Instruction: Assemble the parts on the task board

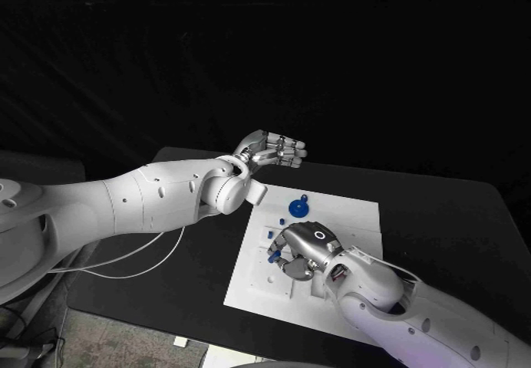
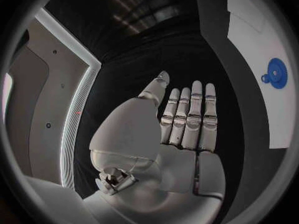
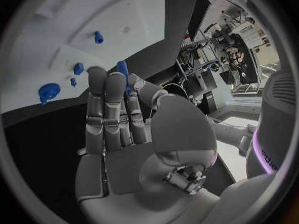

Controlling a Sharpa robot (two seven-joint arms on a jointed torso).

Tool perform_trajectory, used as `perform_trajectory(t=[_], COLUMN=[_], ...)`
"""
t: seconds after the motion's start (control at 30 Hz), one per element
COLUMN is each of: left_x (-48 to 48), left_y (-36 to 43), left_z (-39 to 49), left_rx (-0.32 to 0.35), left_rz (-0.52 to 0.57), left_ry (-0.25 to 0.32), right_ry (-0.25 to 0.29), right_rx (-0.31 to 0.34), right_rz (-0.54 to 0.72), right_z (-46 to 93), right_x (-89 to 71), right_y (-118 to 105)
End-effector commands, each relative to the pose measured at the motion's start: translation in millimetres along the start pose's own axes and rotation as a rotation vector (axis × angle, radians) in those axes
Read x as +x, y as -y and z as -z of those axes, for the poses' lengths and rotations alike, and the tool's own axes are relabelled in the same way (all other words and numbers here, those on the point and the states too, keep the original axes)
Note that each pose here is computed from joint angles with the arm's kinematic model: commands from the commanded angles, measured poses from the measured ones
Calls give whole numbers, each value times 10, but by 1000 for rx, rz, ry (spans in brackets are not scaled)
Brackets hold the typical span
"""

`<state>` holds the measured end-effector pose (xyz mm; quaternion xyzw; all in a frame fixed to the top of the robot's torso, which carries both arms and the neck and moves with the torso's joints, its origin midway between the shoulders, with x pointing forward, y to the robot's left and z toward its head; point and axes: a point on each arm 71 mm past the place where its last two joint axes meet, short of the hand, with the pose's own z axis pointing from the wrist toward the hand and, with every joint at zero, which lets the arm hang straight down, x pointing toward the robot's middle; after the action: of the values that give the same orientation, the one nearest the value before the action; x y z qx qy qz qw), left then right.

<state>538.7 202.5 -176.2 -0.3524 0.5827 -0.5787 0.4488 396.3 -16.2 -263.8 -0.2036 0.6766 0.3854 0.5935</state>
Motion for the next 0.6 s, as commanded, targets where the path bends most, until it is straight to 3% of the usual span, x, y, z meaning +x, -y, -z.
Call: perform_trajectory(t=[0.03, 0.6], left_x=[31, 92], left_y=[20, 28], left_z=[-14, -19], left_rx=[12, 11], left_rz=[9, 16], left_ry=[-14, -29], right_ry=[-13, -57], right_rx=[-38, -54], right_rz=[27, 61], right_z=[-13, 0], right_x=[71, 344], right_y=[-52, -71])
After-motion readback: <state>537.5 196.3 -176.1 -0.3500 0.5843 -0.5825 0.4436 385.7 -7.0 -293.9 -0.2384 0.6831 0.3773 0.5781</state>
